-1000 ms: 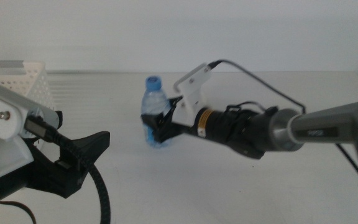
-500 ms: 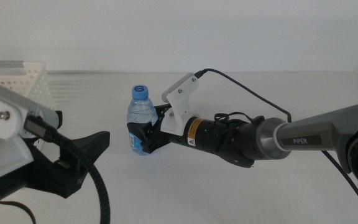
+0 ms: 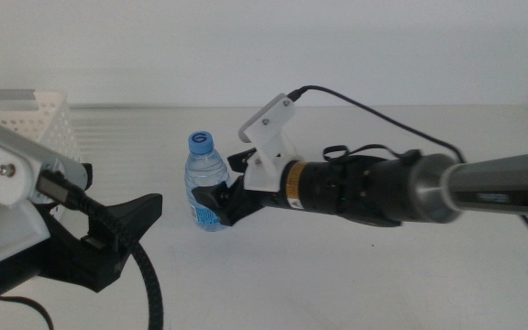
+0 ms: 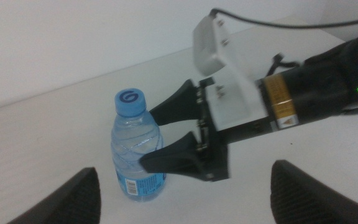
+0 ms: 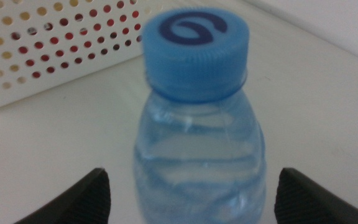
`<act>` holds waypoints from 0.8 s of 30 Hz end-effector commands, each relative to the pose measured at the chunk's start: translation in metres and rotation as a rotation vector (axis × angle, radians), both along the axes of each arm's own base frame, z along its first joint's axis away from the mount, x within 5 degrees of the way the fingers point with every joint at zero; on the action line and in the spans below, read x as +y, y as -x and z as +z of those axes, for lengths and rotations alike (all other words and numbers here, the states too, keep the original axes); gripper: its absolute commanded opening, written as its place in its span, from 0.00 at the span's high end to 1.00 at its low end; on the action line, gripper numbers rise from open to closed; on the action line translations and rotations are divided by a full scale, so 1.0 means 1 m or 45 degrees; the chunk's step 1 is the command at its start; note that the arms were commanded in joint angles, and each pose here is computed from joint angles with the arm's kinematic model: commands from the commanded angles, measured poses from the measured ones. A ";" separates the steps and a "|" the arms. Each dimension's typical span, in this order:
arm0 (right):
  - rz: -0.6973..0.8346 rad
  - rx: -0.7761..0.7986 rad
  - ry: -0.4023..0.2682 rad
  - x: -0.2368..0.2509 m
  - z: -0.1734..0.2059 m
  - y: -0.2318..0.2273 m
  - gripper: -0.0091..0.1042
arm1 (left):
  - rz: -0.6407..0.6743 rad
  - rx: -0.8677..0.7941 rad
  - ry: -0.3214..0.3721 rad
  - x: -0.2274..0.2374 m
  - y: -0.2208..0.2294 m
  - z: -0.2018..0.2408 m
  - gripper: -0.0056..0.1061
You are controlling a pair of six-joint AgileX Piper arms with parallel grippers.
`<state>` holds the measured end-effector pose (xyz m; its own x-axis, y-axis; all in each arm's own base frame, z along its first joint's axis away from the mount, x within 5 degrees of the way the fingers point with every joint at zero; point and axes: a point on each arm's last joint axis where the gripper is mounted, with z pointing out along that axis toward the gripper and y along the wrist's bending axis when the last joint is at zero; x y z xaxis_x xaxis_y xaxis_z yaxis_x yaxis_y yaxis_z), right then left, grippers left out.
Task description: Use arms to grab the bottles and put them into the dustbin to the left of the table.
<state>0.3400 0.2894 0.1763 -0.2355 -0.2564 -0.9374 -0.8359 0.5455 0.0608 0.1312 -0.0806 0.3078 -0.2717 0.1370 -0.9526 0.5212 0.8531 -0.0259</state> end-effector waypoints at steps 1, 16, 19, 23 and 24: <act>0.040 -0.093 -0.087 -0.008 0.048 0.015 0.21 | 0.006 -0.113 0.095 -0.001 -0.001 0.018 0.14; -0.193 -0.154 -0.077 -0.125 0.121 0.128 0.26 | 0.006 -0.113 0.095 -0.001 -0.001 0.018 0.14; -0.255 -0.218 -0.089 -0.144 0.137 0.150 0.26 | 0.006 -0.113 0.095 -0.001 -0.001 0.018 0.14; -0.312 -0.258 -0.171 -0.165 0.152 0.176 0.26 | 0.006 -0.113 0.095 -0.001 -0.001 0.018 0.14; -0.335 -0.252 -0.180 -0.170 0.150 0.182 0.26 | 0.006 -0.113 0.095 -0.001 -0.001 0.018 0.14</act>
<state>0.1676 0.1265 0.3123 -0.1322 -0.1254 -0.9833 -0.6746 0.7382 -0.0035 0.1312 -0.0806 0.3078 -0.2717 0.1370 -0.9526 0.5212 0.8531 -0.0259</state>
